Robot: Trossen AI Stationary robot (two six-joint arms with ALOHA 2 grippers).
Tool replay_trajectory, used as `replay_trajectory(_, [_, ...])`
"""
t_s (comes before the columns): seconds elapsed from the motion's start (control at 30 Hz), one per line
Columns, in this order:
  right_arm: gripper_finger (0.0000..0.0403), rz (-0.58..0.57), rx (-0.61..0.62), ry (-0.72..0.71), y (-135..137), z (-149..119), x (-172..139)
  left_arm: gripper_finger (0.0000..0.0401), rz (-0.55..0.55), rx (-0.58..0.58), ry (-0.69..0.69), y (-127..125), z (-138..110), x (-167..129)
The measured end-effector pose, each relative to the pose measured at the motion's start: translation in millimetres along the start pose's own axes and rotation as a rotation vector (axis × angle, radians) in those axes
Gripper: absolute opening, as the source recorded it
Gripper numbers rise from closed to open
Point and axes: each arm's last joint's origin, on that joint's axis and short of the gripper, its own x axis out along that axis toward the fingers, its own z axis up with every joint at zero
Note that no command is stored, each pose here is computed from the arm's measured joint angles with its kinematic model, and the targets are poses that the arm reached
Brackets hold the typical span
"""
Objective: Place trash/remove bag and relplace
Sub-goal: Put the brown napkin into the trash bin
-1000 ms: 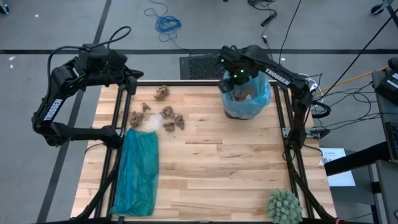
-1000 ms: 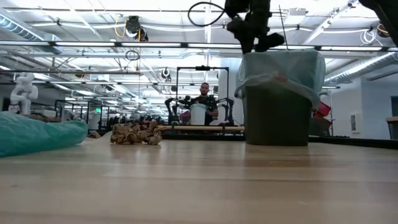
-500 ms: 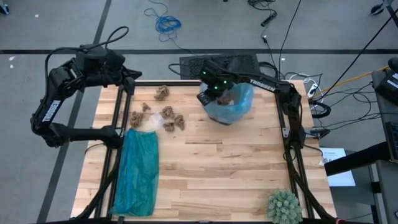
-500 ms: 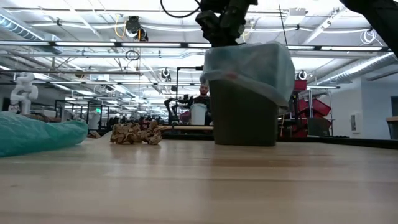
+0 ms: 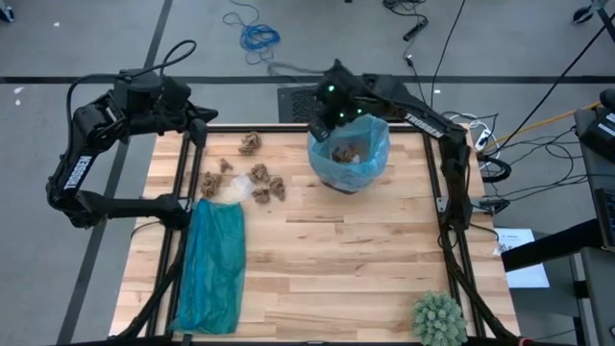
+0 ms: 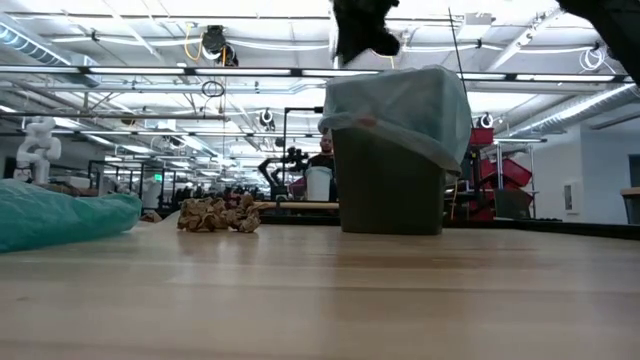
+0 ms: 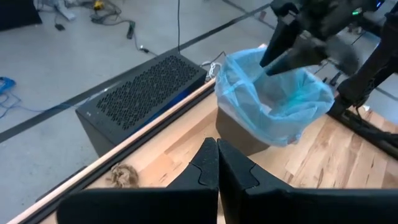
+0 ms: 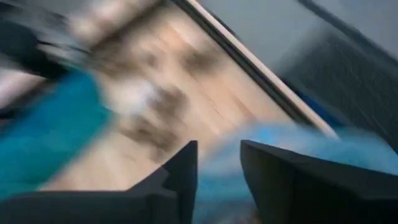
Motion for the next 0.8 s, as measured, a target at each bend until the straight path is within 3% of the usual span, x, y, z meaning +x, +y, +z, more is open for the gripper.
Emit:
replay_trajectory(0.1, [0.0147,0.228,-0.121,-0.133,24.5,10.9,-5.0,0.0000,-0.012,-0.010,-0.029,-0.7,0.5,-4.7])
replay_trajectory(0.2, [0.0158,0.301,-0.192,-0.156,48.0,9.4,13.9,0.0000,-0.021,-0.018,-0.062,-1.5,1.3,-9.7])
replay_trajectory(0.53, [0.0160,0.227,-0.233,0.099,74.5,-33.5,156.5,0.0000,-0.034,-0.012,-0.136,-2.7,5.1,-16.5])
replay_trajectory(0.8, [0.0160,0.165,-0.213,0.201,71.3,-64.1,228.1,0.0000,-0.030,-0.012,-0.128,-2.5,4.3,-16.4])
